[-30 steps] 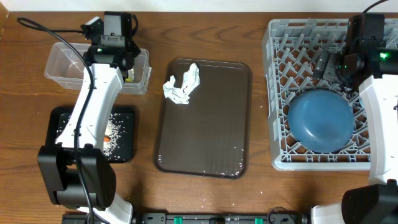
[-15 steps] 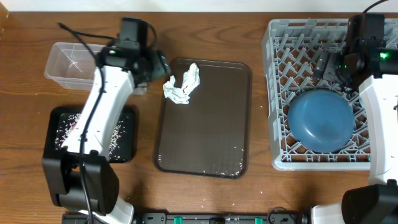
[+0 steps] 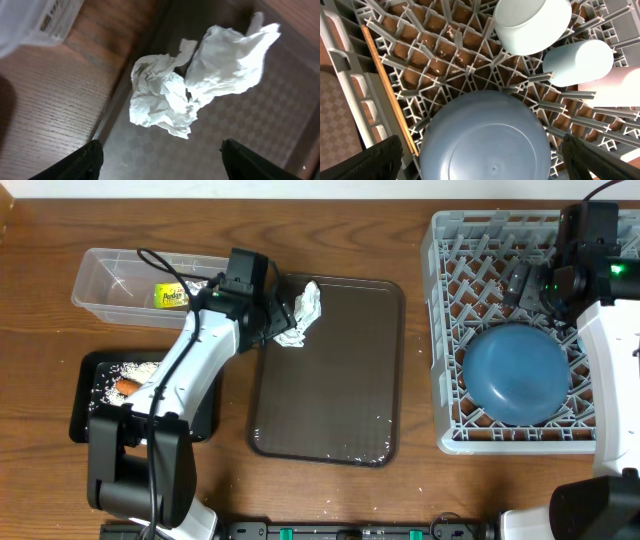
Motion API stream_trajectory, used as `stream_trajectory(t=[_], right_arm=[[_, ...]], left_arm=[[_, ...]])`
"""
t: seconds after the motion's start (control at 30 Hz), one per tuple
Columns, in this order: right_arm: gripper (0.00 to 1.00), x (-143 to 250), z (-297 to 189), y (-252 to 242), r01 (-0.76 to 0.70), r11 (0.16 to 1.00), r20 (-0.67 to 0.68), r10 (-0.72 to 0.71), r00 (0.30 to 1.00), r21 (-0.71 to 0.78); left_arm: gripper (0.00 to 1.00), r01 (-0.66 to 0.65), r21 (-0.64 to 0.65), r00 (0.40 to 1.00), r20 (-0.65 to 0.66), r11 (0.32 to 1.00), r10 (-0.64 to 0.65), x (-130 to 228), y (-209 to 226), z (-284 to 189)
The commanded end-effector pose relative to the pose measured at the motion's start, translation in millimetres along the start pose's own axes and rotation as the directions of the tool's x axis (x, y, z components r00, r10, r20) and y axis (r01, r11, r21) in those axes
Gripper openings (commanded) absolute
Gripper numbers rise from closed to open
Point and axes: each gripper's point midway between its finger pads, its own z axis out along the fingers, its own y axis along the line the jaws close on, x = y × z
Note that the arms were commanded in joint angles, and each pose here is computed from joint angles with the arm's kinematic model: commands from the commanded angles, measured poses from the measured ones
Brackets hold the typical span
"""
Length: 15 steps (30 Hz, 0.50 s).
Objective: Sort waste into correct bins and load items into the dishwasher rack
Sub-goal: 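Grasp the crumpled white tissue on the brown tray with the left gripper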
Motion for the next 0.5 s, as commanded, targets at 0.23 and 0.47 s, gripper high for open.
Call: stream_trajectory(t=[0.23, 0.47], right_arm=[[0.99, 0, 2, -3, 0.014, 1.000, -0.002, -0.014, 1.000, 0.018], [0.99, 1, 2, -3, 0.014, 1.000, -0.002, -0.014, 1.000, 0.018]], left_arm=[[0.75, 0.046, 0.045, 0.999, 0.016, 0.998, -0.047, 12, -11, 14], [0.75, 0.023, 0.063, 0.999, 0.022, 0.998, -0.024, 15, -23, 28]])
